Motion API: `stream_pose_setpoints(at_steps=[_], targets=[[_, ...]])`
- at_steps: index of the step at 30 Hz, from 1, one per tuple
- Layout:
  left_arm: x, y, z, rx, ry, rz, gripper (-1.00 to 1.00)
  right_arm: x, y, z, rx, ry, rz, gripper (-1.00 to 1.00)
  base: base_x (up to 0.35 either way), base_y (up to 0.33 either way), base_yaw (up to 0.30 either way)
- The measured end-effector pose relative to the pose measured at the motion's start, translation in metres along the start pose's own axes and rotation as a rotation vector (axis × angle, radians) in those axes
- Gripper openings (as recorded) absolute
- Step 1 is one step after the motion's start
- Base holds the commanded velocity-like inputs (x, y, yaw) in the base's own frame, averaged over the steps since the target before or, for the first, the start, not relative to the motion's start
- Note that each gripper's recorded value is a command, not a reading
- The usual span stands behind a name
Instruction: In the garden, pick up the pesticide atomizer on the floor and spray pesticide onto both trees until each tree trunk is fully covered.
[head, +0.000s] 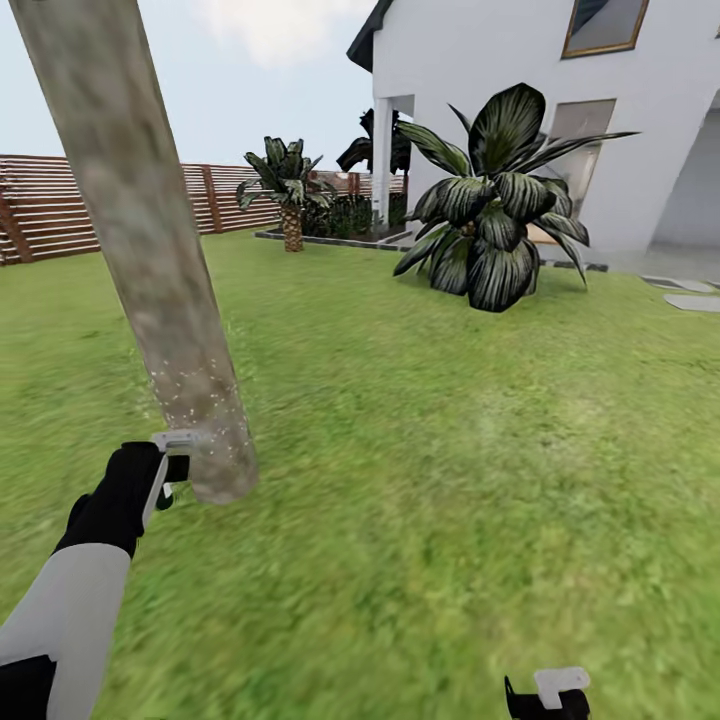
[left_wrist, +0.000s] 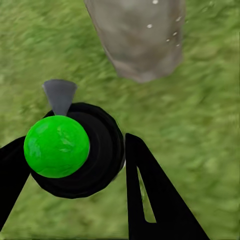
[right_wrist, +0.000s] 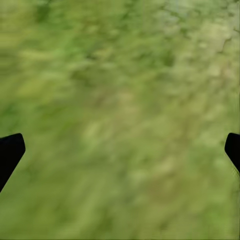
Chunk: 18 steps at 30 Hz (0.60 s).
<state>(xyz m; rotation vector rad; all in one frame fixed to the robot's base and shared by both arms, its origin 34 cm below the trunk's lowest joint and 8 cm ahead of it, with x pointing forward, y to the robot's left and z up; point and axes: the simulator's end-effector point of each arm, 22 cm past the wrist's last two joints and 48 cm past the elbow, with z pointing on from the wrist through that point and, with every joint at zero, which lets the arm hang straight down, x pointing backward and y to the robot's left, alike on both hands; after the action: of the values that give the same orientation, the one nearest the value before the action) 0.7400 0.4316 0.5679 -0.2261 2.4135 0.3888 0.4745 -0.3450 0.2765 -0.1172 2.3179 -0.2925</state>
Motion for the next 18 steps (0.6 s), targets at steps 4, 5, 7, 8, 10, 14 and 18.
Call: stream_pose_setpoints(at_steps=[4, 5, 7, 8, 10, 14, 18], targets=[[0.019, 0.018, 0.006, -0.03, 0.024, 0.011, -1.0, 0.0, 0.001, 0.0, -0.002, 0.0, 0.0, 1.0, 0.139, -0.27, 0.051], [0.02, 0.016, 0.007, -0.027, 0.025, 0.013, -1.0, 0.0, 0.001, 0.0, -0.002, 0.0, 0.0, 1.0, 0.139, -0.27, 0.005], [0.022, 0.009, 0.007, -0.017, 0.027, 0.015, -1.0, 0.0, 0.001, 0.0, -0.002, 0.0, 0.0, 1.0, 0.141, -0.269, 0.001], [0.023, -0.003, 0.006, 0.007, 0.029, 0.009, -1.0, 0.0, 0.001, 0.0, -0.002, 0.0, 0.001, 1.0, 0.154, -0.259, 0.0], [0.023, -0.011, 0.005, 0.015, 0.029, 0.011, -1.0, 0.0, 0.001, 0.0, -0.002, 0.0, 0.001, 1.0, 0.168, -0.247, 0.0], [0.022, -0.012, 0.005, 0.014, 0.028, 0.013, -1.0, 0.0, 0.001, 0.0, -0.002, 0.0, 0.0, 1.0, 0.202, -0.221, 0.0], [0.033, 0.019, 0.011, -0.037, 0.048, 0.023, -1.0, 0.0, 0.001, 0.0, -0.002, 0.0, 0.0, 1.0, 0.221, -0.186, 0.0]])
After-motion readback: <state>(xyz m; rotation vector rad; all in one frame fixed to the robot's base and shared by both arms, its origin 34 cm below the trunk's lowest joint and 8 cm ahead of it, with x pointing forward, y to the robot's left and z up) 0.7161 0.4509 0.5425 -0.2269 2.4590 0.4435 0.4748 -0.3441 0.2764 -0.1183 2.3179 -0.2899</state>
